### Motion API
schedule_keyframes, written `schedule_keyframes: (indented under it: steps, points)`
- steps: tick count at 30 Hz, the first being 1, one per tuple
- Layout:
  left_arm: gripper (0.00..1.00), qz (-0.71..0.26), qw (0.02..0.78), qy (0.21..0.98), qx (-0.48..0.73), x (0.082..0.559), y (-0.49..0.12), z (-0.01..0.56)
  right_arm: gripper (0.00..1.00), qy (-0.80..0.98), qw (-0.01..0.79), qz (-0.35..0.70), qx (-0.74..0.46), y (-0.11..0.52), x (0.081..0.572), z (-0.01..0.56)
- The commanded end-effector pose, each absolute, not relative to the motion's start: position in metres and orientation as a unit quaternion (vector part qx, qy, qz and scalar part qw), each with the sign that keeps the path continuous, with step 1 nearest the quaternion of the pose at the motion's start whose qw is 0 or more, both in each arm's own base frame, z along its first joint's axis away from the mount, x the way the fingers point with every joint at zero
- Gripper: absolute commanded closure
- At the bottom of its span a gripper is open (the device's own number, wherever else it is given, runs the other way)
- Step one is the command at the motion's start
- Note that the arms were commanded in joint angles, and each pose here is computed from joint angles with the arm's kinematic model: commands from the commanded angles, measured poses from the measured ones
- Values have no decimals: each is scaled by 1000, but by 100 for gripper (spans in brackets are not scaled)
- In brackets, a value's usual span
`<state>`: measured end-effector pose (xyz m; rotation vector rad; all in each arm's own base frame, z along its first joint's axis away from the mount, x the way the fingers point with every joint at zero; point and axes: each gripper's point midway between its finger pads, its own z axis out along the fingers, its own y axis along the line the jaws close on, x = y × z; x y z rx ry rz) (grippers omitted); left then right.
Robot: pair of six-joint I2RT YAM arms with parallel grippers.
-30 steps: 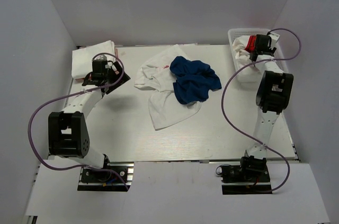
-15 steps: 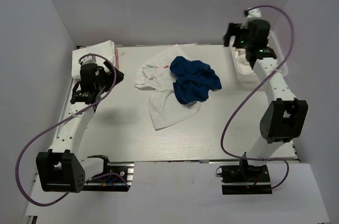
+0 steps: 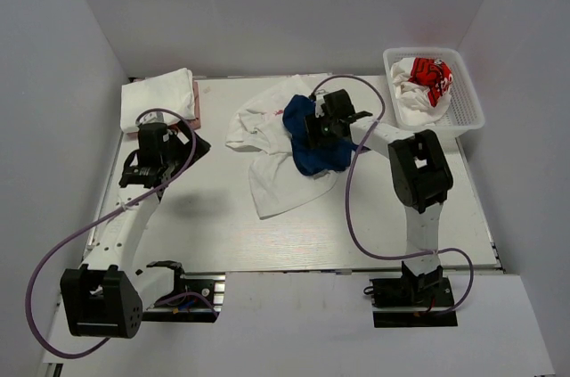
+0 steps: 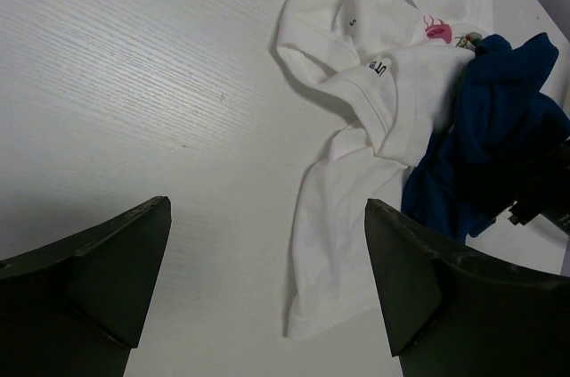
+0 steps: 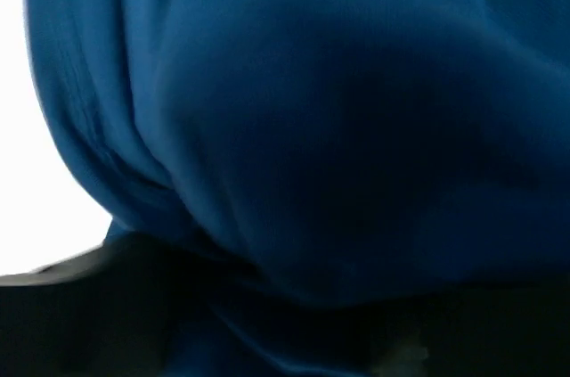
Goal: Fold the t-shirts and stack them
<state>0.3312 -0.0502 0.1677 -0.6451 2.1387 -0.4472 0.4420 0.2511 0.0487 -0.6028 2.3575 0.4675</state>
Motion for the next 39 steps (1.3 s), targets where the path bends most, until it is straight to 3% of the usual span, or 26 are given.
schedule_keyframes:
  steps: [1,2,3,5,15,21,27,28,31,34,39]
  points:
    - [1,-179,426,847,-262,322,-48,177,39,892,363,163,-215,263,461,87]
    - [1,-179,426,847,-262,322,-48,177,49,888,374,163,-212,263,464,96]
    - [1,-180,430,845,-261,322,-48,179,82,880,402,158,-197,260,470,117]
    - [1,-185,438,839,-264,323,-48,184,100,864,451,142,-172,251,481,156]
    - [1,-193,420,849,-254,323,-54,173,100,725,685,59,-49,179,483,368]
    - [1,-189,420,850,-257,328,-52,175,100,664,741,-63,74,85,500,447]
    - [1,-185,416,853,-254,331,-52,169,100,594,781,-121,149,0,525,521]
    - [1,-183,411,856,-255,332,-52,165,100,561,805,-115,153,-6,520,557]
    - [1,-185,414,854,-254,335,-52,168,100,515,832,-137,158,-38,515,594]
    - [1,-185,417,853,-254,342,-53,168,100,492,846,-155,136,-51,521,603]
    - [1,-196,400,860,-248,352,-59,162,100,578,794,-163,94,-60,564,522]
